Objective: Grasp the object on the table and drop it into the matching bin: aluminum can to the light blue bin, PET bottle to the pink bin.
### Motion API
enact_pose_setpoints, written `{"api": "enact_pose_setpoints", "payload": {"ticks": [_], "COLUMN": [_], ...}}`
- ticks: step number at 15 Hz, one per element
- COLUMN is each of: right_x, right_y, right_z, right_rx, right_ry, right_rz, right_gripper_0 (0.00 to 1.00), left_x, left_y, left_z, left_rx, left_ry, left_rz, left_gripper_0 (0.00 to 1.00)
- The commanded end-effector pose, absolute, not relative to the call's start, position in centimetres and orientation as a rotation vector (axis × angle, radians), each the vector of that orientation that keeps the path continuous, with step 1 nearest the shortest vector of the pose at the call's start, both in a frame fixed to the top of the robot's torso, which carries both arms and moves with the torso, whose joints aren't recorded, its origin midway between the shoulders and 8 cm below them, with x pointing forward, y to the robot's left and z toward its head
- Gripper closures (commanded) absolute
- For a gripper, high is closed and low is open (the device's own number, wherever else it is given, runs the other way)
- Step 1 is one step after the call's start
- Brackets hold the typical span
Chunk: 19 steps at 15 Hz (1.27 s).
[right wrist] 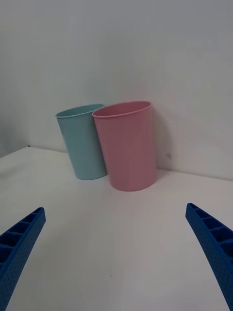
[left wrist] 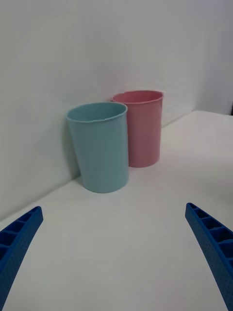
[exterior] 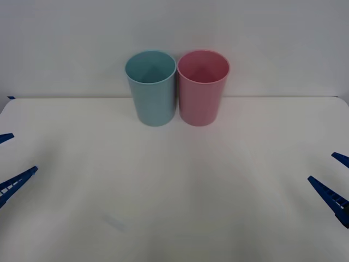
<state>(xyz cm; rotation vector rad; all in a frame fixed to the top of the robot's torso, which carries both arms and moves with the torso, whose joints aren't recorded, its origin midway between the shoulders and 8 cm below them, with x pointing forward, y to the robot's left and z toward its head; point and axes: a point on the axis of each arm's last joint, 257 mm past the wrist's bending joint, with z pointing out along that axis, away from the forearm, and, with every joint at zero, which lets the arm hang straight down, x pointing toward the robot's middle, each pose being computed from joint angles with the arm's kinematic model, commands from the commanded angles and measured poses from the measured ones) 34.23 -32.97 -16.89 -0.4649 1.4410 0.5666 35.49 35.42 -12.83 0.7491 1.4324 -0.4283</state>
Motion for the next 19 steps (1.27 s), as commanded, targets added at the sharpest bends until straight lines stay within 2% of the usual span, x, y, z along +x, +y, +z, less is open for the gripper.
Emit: {"api": "enact_pose_setpoints", "payload": {"ticks": [1, 9, 14, 19], "right_x": [34.2, 34.2, 34.2, 34.2], "right_y": [-33.0, -33.0, -33.0, -33.0], "right_z": [-16.9, -16.9, -16.9, -16.9], "right_rx": [-0.465, -0.465, -0.465, -0.465], "right_ry": [1.441, 1.441, 1.441, 1.441], "right_rz": [0.567, 0.567, 0.567, 0.567], "right_gripper_0": [0.0, 0.0, 0.0, 0.0], "left_x": [33.0, 28.7, 28.6, 28.6], "left_y": [36.7, 38.4, 36.3, 36.3], "left_z": [-14.1, -17.4, -18.6, -18.6], "left_rx": [0.767, 0.753, 0.755, 0.755], "left_ry": [1.471, 1.585, 1.589, 1.589], "left_rz": [-0.42, -0.419, -0.499, -0.499], "left_gripper_0": [0.0, 0.0, 0.0, 0.0]}}
